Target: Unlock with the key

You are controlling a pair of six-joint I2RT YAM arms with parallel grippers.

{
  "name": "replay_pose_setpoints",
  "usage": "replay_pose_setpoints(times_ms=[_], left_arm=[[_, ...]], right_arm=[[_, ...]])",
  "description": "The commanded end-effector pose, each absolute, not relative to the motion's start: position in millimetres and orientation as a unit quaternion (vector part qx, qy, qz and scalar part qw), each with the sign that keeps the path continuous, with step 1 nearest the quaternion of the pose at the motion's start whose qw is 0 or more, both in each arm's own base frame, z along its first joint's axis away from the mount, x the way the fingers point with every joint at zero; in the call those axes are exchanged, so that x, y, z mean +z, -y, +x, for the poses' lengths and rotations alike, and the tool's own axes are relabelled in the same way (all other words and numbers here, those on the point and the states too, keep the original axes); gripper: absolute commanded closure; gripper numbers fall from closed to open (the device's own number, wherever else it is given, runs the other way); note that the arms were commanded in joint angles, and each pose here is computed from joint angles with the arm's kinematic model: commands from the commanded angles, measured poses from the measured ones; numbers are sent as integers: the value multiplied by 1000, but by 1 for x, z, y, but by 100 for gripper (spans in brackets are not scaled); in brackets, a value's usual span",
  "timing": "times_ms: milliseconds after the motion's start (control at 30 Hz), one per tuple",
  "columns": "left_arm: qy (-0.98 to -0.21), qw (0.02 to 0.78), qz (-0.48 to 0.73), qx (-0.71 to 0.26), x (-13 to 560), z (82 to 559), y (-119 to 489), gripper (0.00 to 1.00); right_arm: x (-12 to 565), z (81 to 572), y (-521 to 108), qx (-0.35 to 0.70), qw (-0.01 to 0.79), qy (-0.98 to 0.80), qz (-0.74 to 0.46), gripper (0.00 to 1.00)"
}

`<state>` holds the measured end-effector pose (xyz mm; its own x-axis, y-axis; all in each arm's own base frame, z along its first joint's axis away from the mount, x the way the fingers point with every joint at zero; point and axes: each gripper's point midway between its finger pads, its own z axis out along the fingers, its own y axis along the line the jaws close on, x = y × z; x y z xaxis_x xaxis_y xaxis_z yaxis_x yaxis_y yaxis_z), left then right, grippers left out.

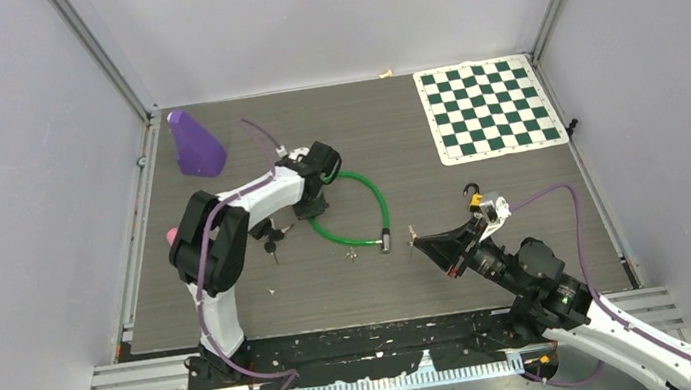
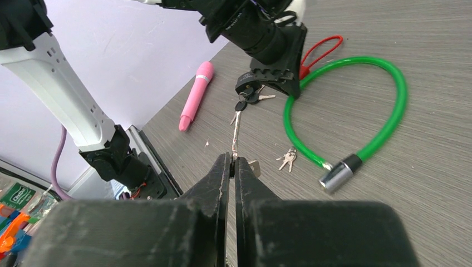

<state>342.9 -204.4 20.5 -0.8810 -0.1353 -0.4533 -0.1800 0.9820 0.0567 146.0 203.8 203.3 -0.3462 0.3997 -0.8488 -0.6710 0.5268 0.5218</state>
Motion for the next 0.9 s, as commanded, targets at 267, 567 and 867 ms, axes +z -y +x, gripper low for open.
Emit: replay_pose_setpoints(times_ms=[267, 567, 867], left_arm=[[-961, 253, -115, -14, 62, 322, 198, 23], [-962, 227, 88, -127, 95, 286, 296, 26], [-967, 164, 132, -143, 65, 274, 336, 39]], right_arm=[[226, 147, -203, 485, 576, -650, -98, 94], [221, 147, -201, 484, 569, -659, -89, 95], [215, 146, -197, 480, 560, -671, -75, 95]])
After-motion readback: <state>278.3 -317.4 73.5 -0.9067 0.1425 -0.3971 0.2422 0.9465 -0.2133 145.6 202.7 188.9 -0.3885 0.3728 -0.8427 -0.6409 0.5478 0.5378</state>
